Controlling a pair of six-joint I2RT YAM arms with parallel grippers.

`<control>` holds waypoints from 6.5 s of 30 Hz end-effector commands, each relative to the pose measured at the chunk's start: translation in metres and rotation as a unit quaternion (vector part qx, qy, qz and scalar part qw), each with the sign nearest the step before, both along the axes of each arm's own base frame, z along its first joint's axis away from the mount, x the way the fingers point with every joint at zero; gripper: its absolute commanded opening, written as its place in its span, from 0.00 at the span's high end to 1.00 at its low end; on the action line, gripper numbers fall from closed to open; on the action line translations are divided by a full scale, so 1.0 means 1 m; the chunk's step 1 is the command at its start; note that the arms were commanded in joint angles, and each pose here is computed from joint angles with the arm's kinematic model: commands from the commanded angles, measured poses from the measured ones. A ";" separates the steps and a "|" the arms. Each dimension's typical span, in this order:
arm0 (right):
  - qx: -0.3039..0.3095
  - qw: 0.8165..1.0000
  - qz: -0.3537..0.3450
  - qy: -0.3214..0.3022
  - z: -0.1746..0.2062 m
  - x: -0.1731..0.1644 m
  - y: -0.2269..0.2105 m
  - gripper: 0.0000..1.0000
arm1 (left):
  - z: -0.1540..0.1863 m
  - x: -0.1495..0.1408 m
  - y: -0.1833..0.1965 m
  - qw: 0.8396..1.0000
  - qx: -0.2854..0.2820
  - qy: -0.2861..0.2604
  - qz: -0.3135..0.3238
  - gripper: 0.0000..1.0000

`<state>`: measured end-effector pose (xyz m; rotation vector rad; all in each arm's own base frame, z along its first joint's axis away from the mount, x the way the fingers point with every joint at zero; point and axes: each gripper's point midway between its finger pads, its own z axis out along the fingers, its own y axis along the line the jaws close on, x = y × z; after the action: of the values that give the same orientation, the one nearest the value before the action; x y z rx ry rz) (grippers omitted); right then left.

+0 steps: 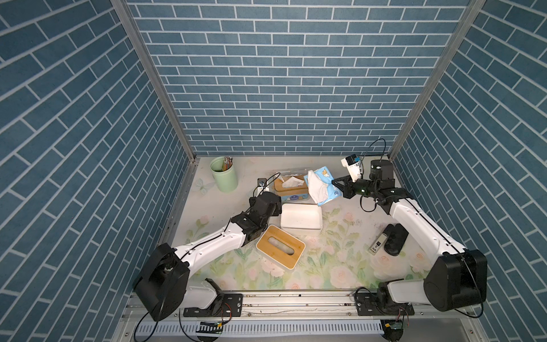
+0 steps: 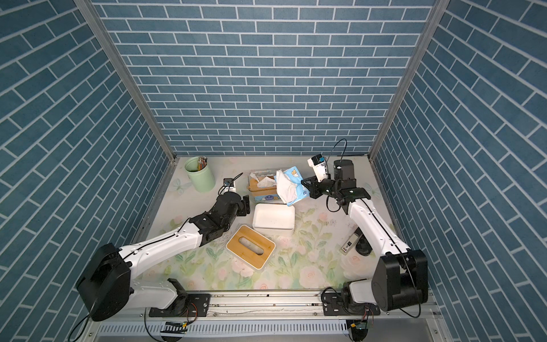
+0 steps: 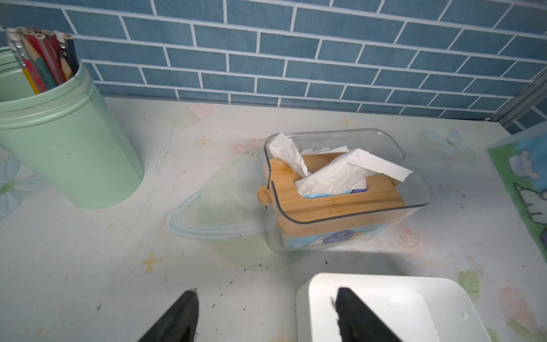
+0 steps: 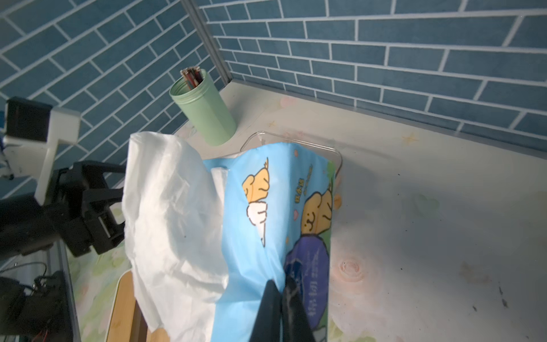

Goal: Put the tissue paper into the tissue box
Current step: Pick up the paper towel from the center of the board, then place the paper towel in the tissue box, then pick up the box lid from the center of the board, then close the box lid on the tissue box.

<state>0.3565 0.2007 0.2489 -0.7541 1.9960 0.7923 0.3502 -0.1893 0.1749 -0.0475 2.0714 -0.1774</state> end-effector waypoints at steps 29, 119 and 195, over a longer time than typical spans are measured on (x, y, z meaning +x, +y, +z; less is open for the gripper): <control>-0.266 0.913 0.307 0.033 -0.117 -0.046 0.092 0.98 | -0.010 -0.009 0.040 0.999 -0.016 0.009 0.038 0.06; -0.148 0.986 -0.078 -0.015 -0.095 -0.022 0.062 0.19 | -0.097 -0.119 0.025 0.967 -0.006 0.244 -0.076 0.13; -0.352 0.908 0.215 -0.076 -0.043 -0.154 0.129 0.69 | 0.016 0.002 0.088 0.993 -0.113 0.043 0.012 0.02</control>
<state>0.1906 0.3510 0.1958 -1.5870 2.0481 0.3097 0.3539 -0.0926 0.1945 -0.2718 2.1170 -0.3524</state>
